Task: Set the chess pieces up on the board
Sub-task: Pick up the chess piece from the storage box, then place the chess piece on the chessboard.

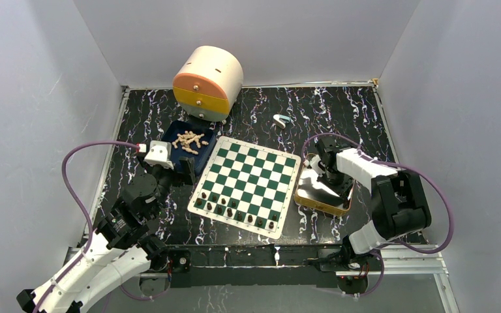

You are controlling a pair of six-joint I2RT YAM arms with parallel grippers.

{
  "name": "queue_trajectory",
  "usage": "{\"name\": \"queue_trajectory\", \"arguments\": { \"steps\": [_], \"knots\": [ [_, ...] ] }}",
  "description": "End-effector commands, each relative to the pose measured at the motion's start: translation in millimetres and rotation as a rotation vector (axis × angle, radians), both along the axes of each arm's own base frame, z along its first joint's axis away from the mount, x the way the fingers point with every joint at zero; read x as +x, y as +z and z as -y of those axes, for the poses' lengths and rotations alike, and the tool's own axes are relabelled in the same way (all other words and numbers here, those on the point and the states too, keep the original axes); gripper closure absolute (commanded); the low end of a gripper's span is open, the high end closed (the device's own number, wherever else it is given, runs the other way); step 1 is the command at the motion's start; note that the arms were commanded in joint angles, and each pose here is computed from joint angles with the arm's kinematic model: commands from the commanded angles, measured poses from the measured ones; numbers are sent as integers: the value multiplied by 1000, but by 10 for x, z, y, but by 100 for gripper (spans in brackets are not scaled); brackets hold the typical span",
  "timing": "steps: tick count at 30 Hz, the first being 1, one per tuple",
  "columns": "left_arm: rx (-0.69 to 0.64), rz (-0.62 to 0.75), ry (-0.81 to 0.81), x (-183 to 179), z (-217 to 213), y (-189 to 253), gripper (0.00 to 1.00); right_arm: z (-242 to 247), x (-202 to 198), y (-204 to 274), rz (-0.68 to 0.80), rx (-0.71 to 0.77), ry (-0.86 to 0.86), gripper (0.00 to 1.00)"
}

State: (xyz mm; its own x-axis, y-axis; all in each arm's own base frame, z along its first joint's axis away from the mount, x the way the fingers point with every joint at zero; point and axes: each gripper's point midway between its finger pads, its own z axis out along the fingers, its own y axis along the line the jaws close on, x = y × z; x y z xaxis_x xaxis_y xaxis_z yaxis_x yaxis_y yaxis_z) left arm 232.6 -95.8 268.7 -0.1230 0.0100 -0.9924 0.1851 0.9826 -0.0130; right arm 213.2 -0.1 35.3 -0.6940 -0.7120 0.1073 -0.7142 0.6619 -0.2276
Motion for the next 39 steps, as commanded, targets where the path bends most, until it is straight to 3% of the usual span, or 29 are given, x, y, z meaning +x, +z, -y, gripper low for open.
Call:
{"name": "queue_trajectory", "arguments": {
  "steps": [1, 19, 27, 39],
  "knots": [
    [-9, 20, 29, 0, -57, 39, 21, -18, 8, 22, -12, -3, 17, 74],
    [-2, 17, 32, 8, -59, 27, 21, -439, 219, 627, 101, 95, 31, 79],
    [-4, 21, 37, 4, -73, 39, 21, -940, 367, 1010, 199, 212, 76, 79],
    [-9, 28, 44, -5, -97, 59, 21, -1853, 517, 1068, 207, 305, 20, 79]
  ]
}}
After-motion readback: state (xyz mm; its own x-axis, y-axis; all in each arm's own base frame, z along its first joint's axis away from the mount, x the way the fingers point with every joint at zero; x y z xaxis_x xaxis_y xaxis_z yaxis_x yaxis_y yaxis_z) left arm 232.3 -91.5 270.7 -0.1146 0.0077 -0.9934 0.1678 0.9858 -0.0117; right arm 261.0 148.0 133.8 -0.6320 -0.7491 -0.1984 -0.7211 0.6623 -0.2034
